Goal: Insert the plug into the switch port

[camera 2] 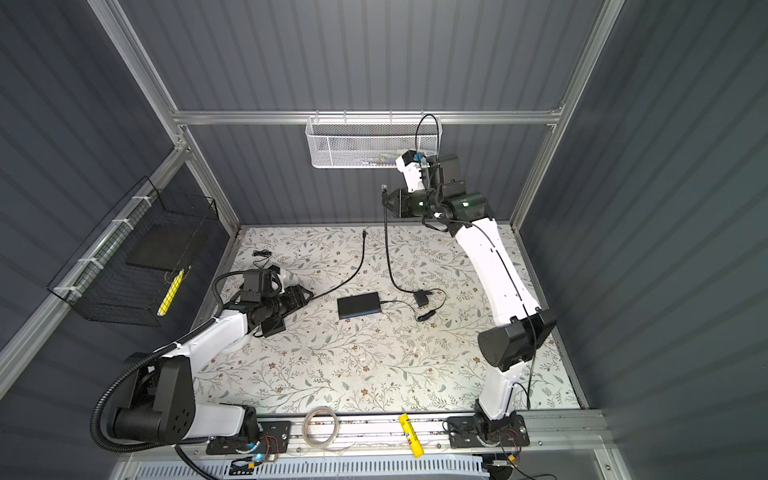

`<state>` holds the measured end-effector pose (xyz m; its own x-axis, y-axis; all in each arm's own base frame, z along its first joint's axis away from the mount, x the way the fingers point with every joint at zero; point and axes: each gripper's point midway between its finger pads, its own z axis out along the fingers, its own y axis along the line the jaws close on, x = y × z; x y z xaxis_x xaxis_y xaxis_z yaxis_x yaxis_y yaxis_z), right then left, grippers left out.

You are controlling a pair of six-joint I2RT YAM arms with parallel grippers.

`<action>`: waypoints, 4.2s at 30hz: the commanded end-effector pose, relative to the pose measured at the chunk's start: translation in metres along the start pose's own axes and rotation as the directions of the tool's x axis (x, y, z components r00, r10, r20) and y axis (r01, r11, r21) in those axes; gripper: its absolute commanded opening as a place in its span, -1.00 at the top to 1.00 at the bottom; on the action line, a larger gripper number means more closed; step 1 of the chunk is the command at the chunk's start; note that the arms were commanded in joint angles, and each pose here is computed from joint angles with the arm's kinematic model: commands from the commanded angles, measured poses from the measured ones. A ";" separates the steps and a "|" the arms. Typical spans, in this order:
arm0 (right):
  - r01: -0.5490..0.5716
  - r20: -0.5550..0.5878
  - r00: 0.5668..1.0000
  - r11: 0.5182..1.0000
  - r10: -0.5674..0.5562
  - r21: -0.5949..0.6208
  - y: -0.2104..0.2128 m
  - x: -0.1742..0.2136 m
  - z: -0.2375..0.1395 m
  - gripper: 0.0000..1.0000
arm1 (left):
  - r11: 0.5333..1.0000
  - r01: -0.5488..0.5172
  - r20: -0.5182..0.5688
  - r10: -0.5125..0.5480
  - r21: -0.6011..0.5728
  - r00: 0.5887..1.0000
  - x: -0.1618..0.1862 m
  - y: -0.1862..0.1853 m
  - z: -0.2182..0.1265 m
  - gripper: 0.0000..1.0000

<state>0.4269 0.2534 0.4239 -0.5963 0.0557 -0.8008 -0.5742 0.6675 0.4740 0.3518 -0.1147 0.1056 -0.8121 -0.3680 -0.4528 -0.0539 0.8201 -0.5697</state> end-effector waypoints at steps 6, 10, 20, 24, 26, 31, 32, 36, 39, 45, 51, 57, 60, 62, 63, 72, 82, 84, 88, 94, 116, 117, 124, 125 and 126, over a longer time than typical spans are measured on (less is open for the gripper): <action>0.009 0.196 0.981 1.000 -0.005 -0.023 0.038 -0.040 -0.083 0.97 | 0.997 -0.037 0.001 0.037 0.063 0.999 -0.002 -0.011 -0.002 -0.33; 0.119 0.128 0.982 0.985 -0.135 0.126 0.025 -0.030 -0.093 0.98 | 0.995 -0.048 0.005 0.048 0.087 0.999 -0.008 -0.018 -0.002 -0.33; 0.166 -0.280 0.948 0.985 -0.150 0.036 -0.020 0.077 -0.033 1.00 | 0.968 -0.125 -0.008 0.129 0.218 0.992 -0.012 -0.049 -0.009 -0.34; 0.129 -0.351 0.924 0.988 -0.150 -0.082 -0.025 0.131 0.002 1.00 | 0.947 -0.166 -0.013 0.176 0.275 0.984 -0.007 -0.065 -0.010 -0.32; 0.100 -0.375 0.916 0.985 -0.146 -0.141 -0.024 0.154 0.015 1.00 | 0.935 -0.189 -0.026 0.206 0.301 0.978 -0.001 -0.074 -0.007 -0.32; 0.031 -0.441 0.885 0.965 -0.148 -0.262 -0.018 0.200 0.043 0.98 | 0.892 -0.255 -0.052 0.295 0.374 0.954 0.014 -0.105 0.002 -0.30; 0.023 -0.456 0.877 0.963 -0.148 -0.269 -0.018 0.206 0.047 0.98 | 0.883 -0.260 -0.053 0.303 0.391 0.951 0.016 -0.110 0.003 -0.30; -0.025 -0.491 0.859 0.944 -0.148 -0.329 -0.012 0.226 0.057 0.99 | 0.843 -0.274 -0.019 0.318 0.462 0.948 0.017 -0.130 0.002 -0.29; -0.048 -0.504 0.853 0.940 -0.137 -0.337 -0.014 0.234 0.062 0.99 | 0.817 -0.288 0.011 0.326 0.499 0.945 0.015 -0.138 -0.004 -0.28; -0.079 -0.520 0.844 0.928 -0.133 -0.365 -0.011 0.246 0.071 1.00 | 0.764 -0.296 0.050 0.328 0.574 0.943 0.009 -0.157 -0.013 -0.27; -0.087 -0.549 0.824 0.928 -0.137 -0.362 -0.010 0.258 0.081 1.00 | 0.710 -0.278 0.045 0.328 0.647 0.943 0.017 -0.176 -0.006 -0.24; -0.086 -0.558 0.817 0.925 -0.146 -0.369 -0.005 0.261 0.083 1.00 | 0.667 -0.276 0.037 0.349 0.692 0.936 0.024 -0.191 -0.001 -0.18; -0.084 -0.554 0.818 0.921 -0.155 -0.381 -0.002 0.261 0.083 1.00 | 0.659 -0.265 0.028 0.347 0.704 0.937 0.027 -0.192 0.003 -0.10; -0.088 -0.557 0.816 0.920 -0.154 -0.383 -0.002 0.262 0.083 1.00 | 0.654 -0.259 0.026 0.345 0.711 0.938 0.028 -0.193 0.004 -0.03; -0.092 -0.561 0.814 0.920 -0.152 -0.382 -0.002 0.264 0.084 1.00 | 0.648 -0.260 0.029 0.344 0.716 0.938 0.027 -0.195 0.003 0.03; -0.094 -0.566 0.808 0.914 -0.161 -0.394 0.003 0.265 0.087 1.00 | 0.623 -0.262 0.040 0.347 0.737 0.937 0.025 -0.201 0.001 0.51; -0.071 -0.562 0.811 0.926 -0.162 -0.370 0.000 0.263 0.089 0.92 | 0.607 -0.244 0.033 0.338 0.757 0.941 0.029 -0.202 -0.001 1.00; -0.053 -0.557 0.816 0.938 -0.157 -0.342 -0.004 0.260 0.091 0.74 | 0.606 -0.244 0.032 0.338 0.757 0.940 0.029 -0.202 -0.002 1.00; 0.046 -0.518 0.839 0.969 -0.169 -0.241 -0.020 0.252 0.089 0.70 | 0.639 -0.240 0.023 0.328 0.731 0.944 0.028 -0.198 0.001 1.00; 0.268 -0.473 0.843 0.963 -0.254 -0.039 -0.051 0.258 0.079 0.50 | 0.751 -0.189 -0.032 0.268 0.633 0.963 0.026 -0.177 0.025 1.00; 0.338 -0.405 0.855 0.940 -0.324 -0.039 -0.026 0.286 0.142 0.32 | 0.828 -0.114 -0.133 0.222 0.549 0.966 0.042 -0.153 0.038 1.00; 0.337 -0.406 0.855 0.941 -0.324 -0.039 -0.026 0.287 0.143 0.37 | 0.827 -0.114 -0.138 0.224 0.550 0.965 0.043 -0.152 0.038 1.00; 0.324 -0.418 0.855 0.946 -0.306 -0.030 -0.029 0.290 0.142 0.80 | 0.825 -0.109 -0.147 0.226 0.555 0.963 0.045 -0.152 0.040 1.00; 0.324 -0.419 0.855 0.946 -0.305 -0.026 -0.029 0.291 0.141 0.85 | 0.824 -0.111 -0.147 0.228 0.555 0.963 0.045 -0.152 0.040 0.98; 0.326 -0.417 0.856 0.945 -0.306 -0.023 -0.029 0.290 0.140 0.89 | 0.824 -0.113 -0.144 0.230 0.555 0.963 0.044 -0.153 0.040 0.91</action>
<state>0.3335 0.3564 0.1200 -0.5783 -0.4930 -0.6500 -0.7663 0.6015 0.2256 0.3525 -0.2691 0.1421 -0.8726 -0.1396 -0.4681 0.3488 0.4927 -0.7972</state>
